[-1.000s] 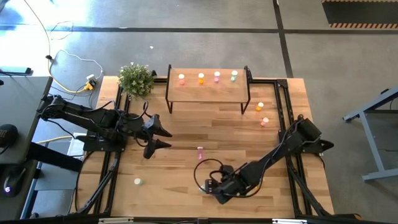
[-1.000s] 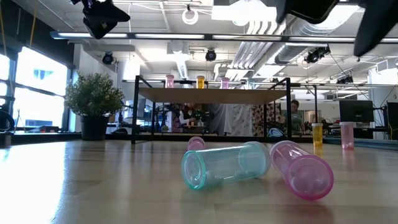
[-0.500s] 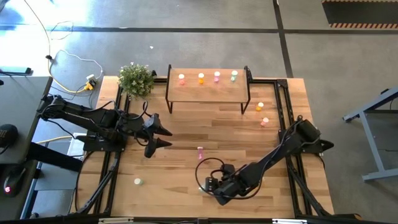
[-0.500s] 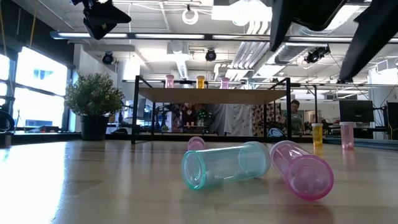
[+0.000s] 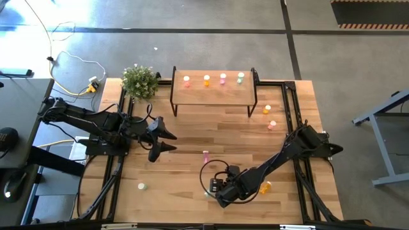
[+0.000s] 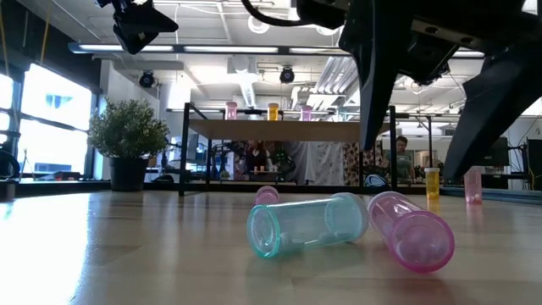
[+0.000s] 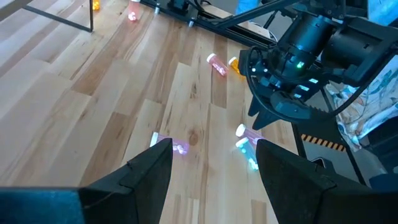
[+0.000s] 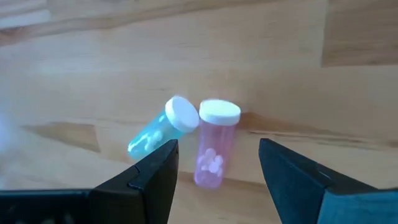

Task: Pick and place medicine bottles onto shelf by color
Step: Put the bottom purple pill bottle on the shelf aligned with the other purple pill bottle

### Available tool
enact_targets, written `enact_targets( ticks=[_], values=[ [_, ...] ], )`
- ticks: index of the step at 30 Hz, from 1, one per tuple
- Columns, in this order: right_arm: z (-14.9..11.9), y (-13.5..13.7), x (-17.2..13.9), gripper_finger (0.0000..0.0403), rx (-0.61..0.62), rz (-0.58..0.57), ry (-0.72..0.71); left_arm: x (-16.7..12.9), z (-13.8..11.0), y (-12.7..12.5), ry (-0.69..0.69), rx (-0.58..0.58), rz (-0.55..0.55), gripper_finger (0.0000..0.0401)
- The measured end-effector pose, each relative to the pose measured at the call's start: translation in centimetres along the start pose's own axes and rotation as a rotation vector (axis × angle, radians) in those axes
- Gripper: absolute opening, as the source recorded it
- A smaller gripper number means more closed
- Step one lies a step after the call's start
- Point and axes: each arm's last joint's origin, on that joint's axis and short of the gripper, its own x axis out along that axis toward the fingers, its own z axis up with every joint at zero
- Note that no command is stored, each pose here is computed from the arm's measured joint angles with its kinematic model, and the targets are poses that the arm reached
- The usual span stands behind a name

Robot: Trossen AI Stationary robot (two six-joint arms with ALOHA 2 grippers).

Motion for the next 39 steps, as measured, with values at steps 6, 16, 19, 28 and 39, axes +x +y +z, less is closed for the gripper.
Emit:
enact_targets(
  ticks=[6,16,19,28,39],
  values=[
    [-0.5,0.1,0.0,0.0215,0.017,0.026,0.036,0.0,0.0,0.0,0.0,0.005,0.0,0.0223],
    [-0.9,0.1,0.8,0.0215,0.015,0.016,0.06,0.0,0.0,0.0,-0.007,0.022,0.016,0.0223],
    [-1.4,0.1,1.9,0.0215,0.013,0.029,0.087,0.0,0.0,0.1,-0.011,0.022,0.028,0.0223],
    [-1.4,-0.4,2.6,0.0215,0.003,-0.016,0.066,0.0,0.0,0.1,-0.007,0.022,0.031,0.0223],
    [-1.5,-0.4,3.9,0.0213,0.005,-0.047,0.102,0.0,0.0,0.1,-0.005,0.023,0.032,0.0223]
  ],
)
